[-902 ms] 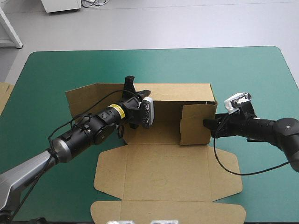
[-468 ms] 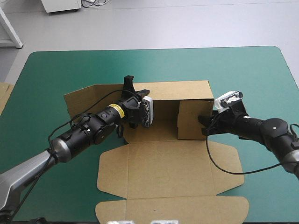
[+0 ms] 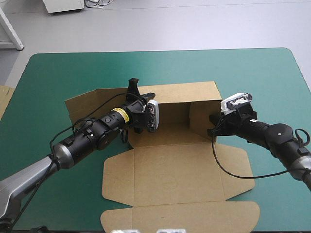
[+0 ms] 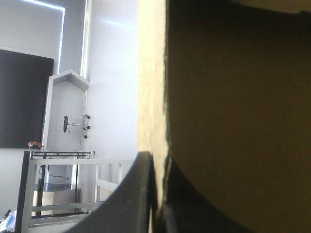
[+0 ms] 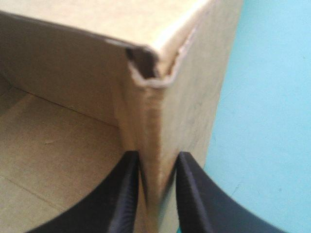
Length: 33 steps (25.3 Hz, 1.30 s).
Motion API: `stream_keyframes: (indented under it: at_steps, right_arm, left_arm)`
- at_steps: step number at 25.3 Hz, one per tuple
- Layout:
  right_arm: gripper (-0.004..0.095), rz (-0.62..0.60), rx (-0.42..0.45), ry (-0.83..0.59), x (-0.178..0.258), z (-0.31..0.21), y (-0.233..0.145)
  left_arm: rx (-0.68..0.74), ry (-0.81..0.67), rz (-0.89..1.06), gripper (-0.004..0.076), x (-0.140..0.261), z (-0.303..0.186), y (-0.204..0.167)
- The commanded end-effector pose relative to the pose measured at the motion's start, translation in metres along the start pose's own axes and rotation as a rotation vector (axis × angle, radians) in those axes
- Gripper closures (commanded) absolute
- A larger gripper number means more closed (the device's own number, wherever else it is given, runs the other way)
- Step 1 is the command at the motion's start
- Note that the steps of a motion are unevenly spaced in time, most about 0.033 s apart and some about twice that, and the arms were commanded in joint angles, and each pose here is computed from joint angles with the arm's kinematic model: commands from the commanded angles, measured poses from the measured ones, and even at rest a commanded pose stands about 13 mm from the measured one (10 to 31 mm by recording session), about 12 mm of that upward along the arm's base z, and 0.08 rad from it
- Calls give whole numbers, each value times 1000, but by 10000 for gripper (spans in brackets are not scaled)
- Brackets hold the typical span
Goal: Fold the box
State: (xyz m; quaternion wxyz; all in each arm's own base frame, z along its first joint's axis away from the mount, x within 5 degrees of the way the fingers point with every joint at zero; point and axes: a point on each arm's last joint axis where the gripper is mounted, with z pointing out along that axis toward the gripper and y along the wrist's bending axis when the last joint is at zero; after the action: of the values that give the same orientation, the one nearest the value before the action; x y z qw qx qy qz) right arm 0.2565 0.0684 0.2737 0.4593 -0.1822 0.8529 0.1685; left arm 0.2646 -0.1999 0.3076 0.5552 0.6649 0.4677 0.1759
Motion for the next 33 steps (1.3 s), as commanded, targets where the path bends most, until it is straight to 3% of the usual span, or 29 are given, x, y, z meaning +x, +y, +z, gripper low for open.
stream_keyframes:
  at_steps: [1, 3, 16, 20, 22, 23, 25, 29, 33]
  right_arm:
    - [865, -7, -33, -45, -12, -8, 6]
    - [929, -11, -45, -40, -12, -8, 7]
    - [927, 2, -59, -36, -11, -8, 8]
    - [927, 9, -51, -39, -12, -8, 7]
    - [927, 21, -47, -39, -12, -7, 7]
    - [927, 21, -43, -40, -12, -7, 6]
    - [927, 21, -40, -40, -12, -7, 6]
    - [927, 37, -29, -43, -12, -7, 5]
    - [928, 34, -19, -46, -12, -7, 4]
  left_arm:
    - [-6, -13, -54, 734, -6, -5, 6]
    - [-17, -17, -54, 734, -7, -5, 7]
    - [-73, -42, -51, 720, -9, -5, 12]
    - [-97, -74, -45, 610, -17, -6, 13]
    - [-100, -95, -40, 507, -23, -9, 13]
    - [-108, -111, -37, 398, -28, -13, 15]
    - [-138, -135, -42, 285, -34, -22, 21]
    - [-160, -197, -82, 264, -50, -45, 29]
    - [-19, -280, -140, 265, -84, -69, 14]
